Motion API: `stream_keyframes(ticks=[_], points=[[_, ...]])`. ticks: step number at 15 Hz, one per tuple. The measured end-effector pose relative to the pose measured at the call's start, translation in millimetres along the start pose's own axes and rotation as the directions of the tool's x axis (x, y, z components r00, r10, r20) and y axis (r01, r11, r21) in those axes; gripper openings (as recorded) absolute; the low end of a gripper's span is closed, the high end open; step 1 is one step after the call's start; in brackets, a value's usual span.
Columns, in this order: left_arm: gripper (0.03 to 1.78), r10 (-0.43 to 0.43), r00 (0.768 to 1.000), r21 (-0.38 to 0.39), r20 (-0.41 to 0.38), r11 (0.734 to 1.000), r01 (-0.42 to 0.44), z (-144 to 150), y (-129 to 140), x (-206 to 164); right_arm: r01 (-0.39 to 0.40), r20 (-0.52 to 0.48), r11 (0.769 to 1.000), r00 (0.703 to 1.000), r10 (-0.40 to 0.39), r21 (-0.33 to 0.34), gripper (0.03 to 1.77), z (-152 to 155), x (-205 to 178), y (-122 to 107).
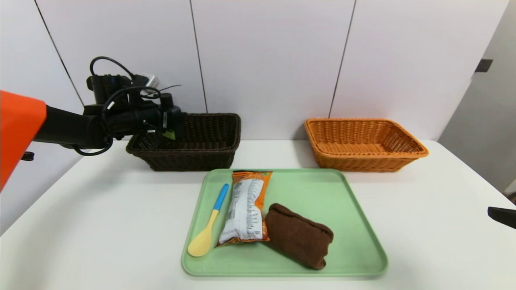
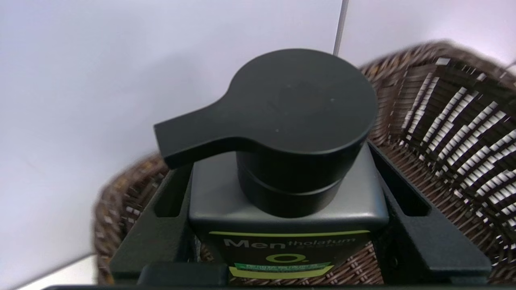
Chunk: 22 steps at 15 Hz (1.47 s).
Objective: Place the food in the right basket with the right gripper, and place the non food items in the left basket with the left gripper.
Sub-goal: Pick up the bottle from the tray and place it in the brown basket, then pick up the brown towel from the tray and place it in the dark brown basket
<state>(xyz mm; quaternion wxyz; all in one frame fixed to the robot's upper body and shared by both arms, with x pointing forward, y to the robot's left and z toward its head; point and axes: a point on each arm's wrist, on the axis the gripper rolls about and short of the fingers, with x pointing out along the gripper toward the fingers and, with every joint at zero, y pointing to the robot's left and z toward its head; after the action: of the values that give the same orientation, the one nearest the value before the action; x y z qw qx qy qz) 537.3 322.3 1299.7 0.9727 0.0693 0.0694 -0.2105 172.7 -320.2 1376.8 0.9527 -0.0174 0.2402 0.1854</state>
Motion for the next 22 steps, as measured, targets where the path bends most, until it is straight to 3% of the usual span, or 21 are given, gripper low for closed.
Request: stream_keyframes(ticks=[5,11,22], points=[[1.12,-0.012,0.999,-0.016,-0.043,1.0,0.011,-21,2,12,-0.002,-0.007,1.0,1.0,0.002,0.003,1.7,1,3,-1],[1.44,-0.004,1.0,-0.013,-0.019,1.0,0.003,-24,2,16,-0.015,-0.009,1.0,1.0,0.015,0.011,1.7,1,4,-2],[1.64,0.078,0.98,0.066,0.184,0.994,-0.091,61,1,-74,-0.016,0.012,1.0,1.0,0.016,0.011,1.7,-4,-5,1]])
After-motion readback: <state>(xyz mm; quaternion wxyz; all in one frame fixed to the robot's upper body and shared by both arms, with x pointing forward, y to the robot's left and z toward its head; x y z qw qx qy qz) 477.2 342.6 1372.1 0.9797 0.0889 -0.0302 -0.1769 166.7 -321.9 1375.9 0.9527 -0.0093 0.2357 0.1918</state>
